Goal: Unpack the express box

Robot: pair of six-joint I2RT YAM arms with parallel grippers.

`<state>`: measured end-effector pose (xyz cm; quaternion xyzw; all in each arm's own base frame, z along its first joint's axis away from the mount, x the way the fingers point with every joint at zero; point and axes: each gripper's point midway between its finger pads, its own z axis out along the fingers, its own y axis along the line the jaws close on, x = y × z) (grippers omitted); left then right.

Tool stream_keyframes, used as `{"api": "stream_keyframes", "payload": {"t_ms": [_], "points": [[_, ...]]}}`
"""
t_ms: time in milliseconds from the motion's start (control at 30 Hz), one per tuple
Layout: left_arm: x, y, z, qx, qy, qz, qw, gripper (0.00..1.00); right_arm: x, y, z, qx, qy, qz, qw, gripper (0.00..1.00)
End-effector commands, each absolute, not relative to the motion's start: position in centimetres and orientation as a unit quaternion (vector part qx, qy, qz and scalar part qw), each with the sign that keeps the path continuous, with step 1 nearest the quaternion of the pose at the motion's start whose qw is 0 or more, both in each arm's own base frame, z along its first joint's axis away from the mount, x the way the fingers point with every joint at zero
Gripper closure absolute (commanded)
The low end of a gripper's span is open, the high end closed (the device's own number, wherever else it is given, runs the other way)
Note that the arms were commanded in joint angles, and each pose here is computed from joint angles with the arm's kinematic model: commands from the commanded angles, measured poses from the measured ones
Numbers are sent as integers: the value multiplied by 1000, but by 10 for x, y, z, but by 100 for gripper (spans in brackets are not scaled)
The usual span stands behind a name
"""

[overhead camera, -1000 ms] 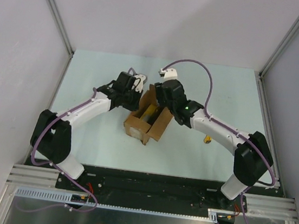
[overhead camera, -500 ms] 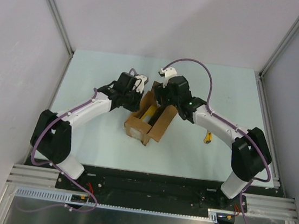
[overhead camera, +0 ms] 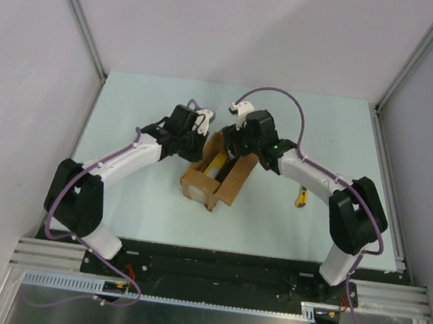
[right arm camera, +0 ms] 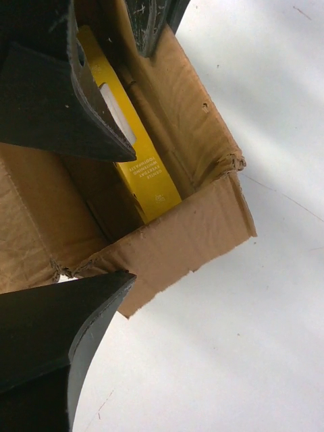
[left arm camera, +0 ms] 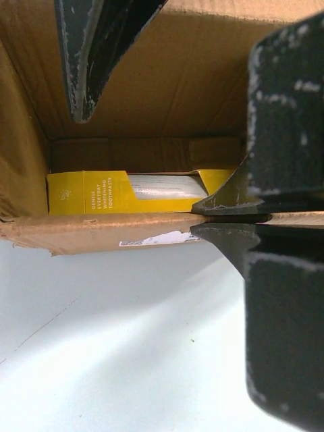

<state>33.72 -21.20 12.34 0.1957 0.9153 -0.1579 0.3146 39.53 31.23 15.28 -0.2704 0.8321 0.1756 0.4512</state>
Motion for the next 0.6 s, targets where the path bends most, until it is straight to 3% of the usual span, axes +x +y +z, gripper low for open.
{"api": "stream_keyframes", "payload": {"t_ms": [0, 300, 567], "points": [[335, -231, 148, 231, 891, -194, 339, 100, 391, 314, 139, -292, 834, 179, 432, 31], [333, -236, 151, 244, 886, -202, 339, 100, 394, 317, 131, -298, 836, 189, 421, 44], [327, -239, 148, 256, 884, -205, 334, 100, 403, 319, 123, -322, 839, 184, 399, 39]]}}
